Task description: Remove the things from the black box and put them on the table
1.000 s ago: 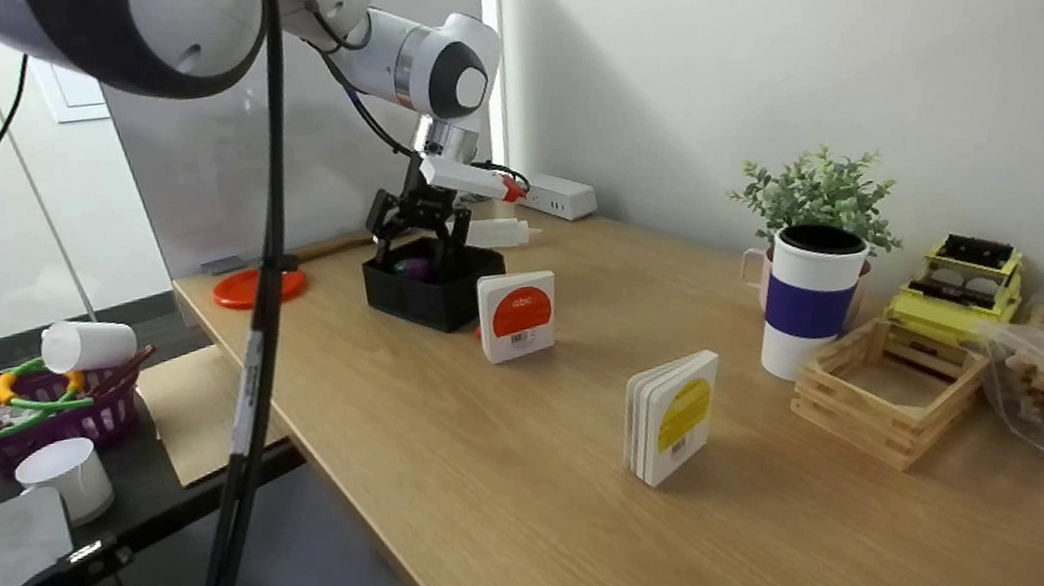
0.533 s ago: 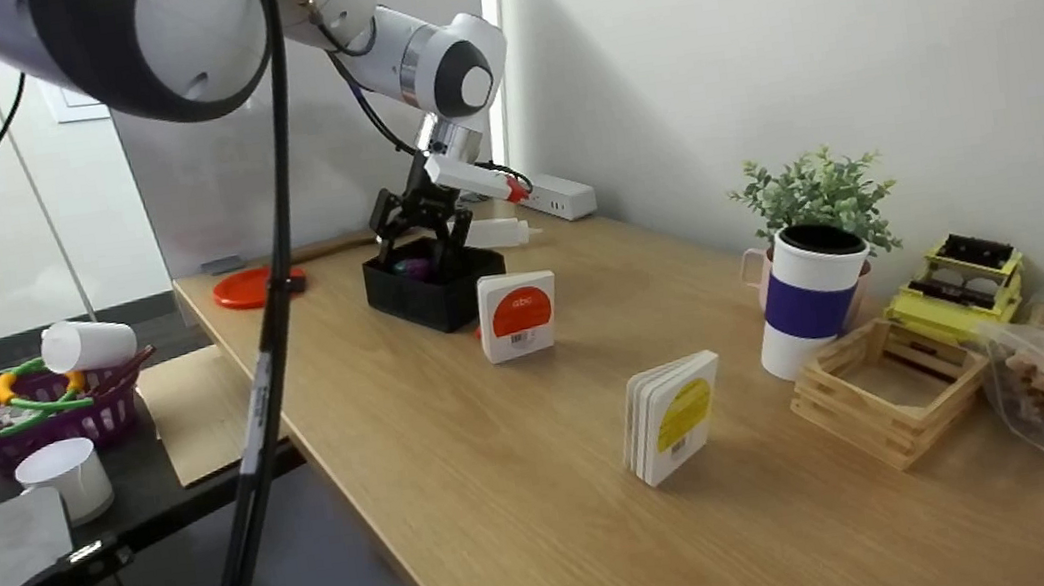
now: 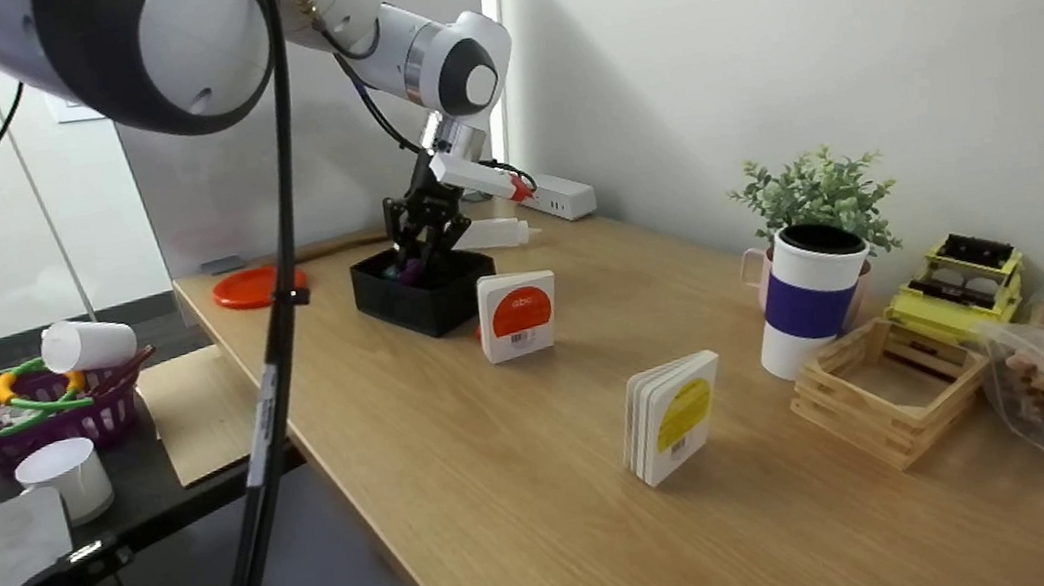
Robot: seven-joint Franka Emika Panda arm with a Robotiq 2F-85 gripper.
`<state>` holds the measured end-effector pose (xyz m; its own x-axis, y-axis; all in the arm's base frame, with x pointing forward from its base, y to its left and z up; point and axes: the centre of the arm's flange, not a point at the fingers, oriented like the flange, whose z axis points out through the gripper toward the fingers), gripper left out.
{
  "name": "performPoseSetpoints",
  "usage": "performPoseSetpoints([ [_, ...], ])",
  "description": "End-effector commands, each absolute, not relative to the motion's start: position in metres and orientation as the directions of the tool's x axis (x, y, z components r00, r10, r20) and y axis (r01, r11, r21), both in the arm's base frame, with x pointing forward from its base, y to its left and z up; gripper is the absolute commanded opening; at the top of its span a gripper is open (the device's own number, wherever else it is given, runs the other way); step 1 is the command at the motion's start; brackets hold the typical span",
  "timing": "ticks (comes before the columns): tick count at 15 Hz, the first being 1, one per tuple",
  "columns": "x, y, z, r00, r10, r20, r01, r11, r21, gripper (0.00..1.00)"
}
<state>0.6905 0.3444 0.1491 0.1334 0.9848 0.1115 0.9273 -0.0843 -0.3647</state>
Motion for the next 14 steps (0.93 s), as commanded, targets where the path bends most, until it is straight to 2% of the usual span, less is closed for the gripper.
performPoseSetpoints([
  [1, 0.709, 0.35, 0.138, 0.11, 0.986, 0.121, 0.918, -0.055, -0.392, 0.09],
  [2, 0.708, 0.35, 0.137, 0.11, 0.987, 0.12, 0.918, -0.055, -0.393, 0.03],
  [4, 0.708, 0.349, 0.134, 0.109, 0.987, 0.118, 0.917, -0.054, -0.394, 0.0],
  [9, 0.705, 0.348, 0.125, 0.113, 0.987, 0.113, 0.913, -0.059, -0.404, 0.0],
  [10, 0.705, 0.349, 0.126, 0.12, 0.987, 0.109, 0.913, -0.066, -0.403, 0.26],
  [11, 0.705, 0.35, 0.126, 0.123, 0.987, 0.103, 0.913, -0.072, -0.401, 0.27],
  [14, 0.704, 0.351, 0.127, 0.131, 0.987, 0.089, 0.915, -0.086, -0.395, 0.47],
])
